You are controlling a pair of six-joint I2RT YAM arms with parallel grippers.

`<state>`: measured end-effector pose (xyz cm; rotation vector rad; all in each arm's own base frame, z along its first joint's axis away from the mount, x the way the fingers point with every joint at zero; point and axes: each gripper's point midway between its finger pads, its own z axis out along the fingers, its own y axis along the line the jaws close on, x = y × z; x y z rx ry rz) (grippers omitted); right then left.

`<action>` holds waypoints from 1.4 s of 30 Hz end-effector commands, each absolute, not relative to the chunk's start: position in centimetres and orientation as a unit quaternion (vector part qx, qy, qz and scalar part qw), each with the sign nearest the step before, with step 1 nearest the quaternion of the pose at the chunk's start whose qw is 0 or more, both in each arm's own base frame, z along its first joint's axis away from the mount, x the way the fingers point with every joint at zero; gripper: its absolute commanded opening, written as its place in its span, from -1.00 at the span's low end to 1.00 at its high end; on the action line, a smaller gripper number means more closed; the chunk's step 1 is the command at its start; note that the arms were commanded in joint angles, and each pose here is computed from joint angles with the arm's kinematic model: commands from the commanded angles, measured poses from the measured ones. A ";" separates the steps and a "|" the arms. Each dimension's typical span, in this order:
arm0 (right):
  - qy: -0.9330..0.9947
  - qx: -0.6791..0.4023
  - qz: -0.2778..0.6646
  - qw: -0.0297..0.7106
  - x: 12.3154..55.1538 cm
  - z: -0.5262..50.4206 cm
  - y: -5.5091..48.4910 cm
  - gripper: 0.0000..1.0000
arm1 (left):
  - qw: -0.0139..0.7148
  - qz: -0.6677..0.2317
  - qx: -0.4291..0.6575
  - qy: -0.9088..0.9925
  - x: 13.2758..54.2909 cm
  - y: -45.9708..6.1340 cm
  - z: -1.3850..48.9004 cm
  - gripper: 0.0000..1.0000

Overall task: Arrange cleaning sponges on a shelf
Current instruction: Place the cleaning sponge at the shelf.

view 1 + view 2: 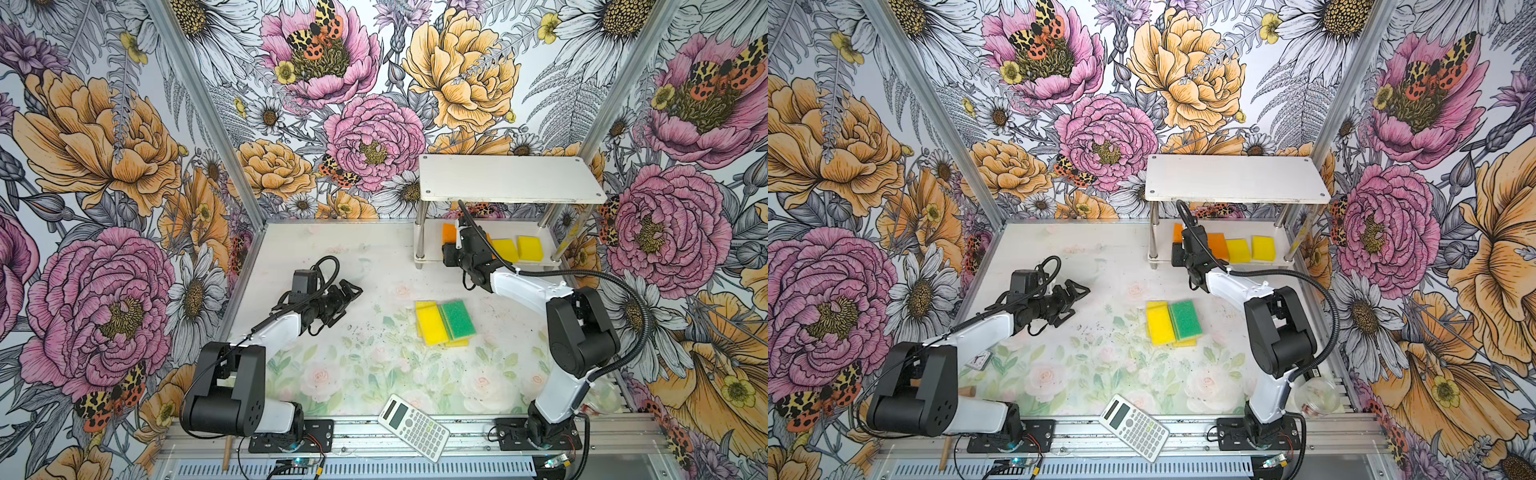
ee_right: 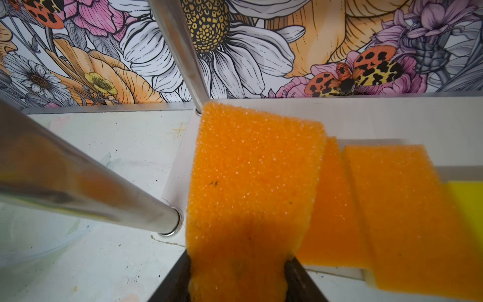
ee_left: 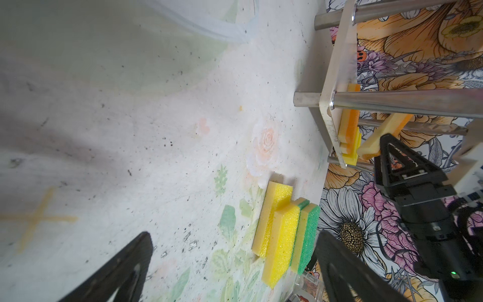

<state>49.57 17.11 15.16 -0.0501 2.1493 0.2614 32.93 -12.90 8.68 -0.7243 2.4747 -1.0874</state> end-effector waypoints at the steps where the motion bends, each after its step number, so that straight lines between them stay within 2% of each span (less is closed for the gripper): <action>1: 0.858 -0.025 0.117 0.500 51.4 16.7 17.8 0.03 | 0.177 -0.391 -0.241 0.870 33.3 -13.0 9.4 0.98; 42: 0.884 -0.060 0.112 0.451 54.2 12.2 19.7 0.11 | 0.181 -0.389 -0.248 0.869 32.9 -12.3 9.6 0.98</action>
